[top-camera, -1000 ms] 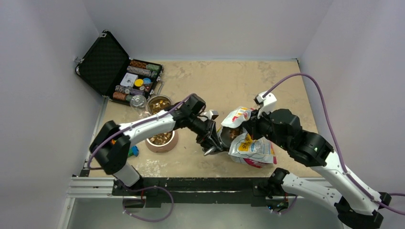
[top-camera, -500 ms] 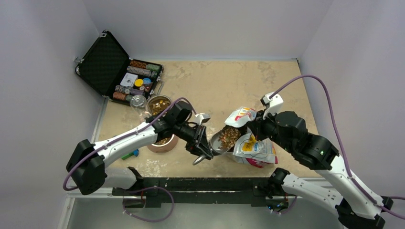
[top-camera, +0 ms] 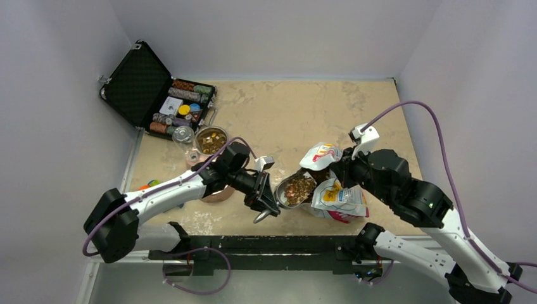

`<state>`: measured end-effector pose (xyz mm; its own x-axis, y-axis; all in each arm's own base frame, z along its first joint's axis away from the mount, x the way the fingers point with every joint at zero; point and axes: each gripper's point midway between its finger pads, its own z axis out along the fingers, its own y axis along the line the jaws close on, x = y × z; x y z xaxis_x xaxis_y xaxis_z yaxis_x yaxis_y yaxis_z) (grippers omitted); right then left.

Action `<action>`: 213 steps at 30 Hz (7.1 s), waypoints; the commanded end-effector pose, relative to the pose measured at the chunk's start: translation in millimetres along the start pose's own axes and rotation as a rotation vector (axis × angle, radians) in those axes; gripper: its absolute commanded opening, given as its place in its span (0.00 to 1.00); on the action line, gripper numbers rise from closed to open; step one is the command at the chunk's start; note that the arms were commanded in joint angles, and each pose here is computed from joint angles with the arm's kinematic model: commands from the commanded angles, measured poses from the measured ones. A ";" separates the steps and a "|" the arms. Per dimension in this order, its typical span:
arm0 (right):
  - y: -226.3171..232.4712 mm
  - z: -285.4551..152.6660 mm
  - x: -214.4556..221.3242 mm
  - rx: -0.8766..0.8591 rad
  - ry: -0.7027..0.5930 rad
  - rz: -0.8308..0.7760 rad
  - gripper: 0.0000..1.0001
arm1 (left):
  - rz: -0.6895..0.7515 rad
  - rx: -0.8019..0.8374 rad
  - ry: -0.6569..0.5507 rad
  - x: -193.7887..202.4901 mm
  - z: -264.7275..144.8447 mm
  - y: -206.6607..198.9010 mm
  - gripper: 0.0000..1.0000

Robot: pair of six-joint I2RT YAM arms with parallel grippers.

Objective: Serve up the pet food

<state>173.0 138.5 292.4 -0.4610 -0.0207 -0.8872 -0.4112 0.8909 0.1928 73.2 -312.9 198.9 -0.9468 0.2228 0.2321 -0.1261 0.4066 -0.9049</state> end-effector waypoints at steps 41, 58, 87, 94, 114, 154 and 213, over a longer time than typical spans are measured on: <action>-3.7 -26.8 -50.4 0.013 -0.185 0.092 0.00 | 0.009 0.369 -0.035 17.4 -32.6 -30.1 0.00; -9.3 -27.0 -43.6 0.033 -0.190 0.127 0.00 | 0.180 0.260 -0.021 62.8 -63.2 -39.8 0.00; -15.1 -38.7 -39.2 0.035 -0.198 0.136 0.00 | -0.116 0.297 -0.601 -35.5 -131.6 -47.9 0.00; -13.5 -37.6 -38.5 0.026 -0.193 0.119 0.00 | -0.275 0.281 -0.793 -47.7 -140.9 4.5 0.00; -4.1 -29.1 -41.6 -0.008 -0.180 0.070 0.00 | -0.704 0.246 -1.105 -40.4 -163.9 87.5 0.00; -17.6 -42.3 -28.2 0.022 -0.195 0.136 0.00 | -1.458 0.071 -0.944 -49.4 -166.1 57.6 0.00; -9.8 -37.1 -27.4 -0.008 -0.185 0.165 0.00 | -0.403 0.073 -0.775 -76.8 -151.4 -8.9 0.00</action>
<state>150.7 119.5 291.5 -0.4582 0.0991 -0.8833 -0.3838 0.8743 0.2971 143.6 -161.4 206.8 -0.4665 -0.7788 0.4193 -0.8606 0.2901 -0.4185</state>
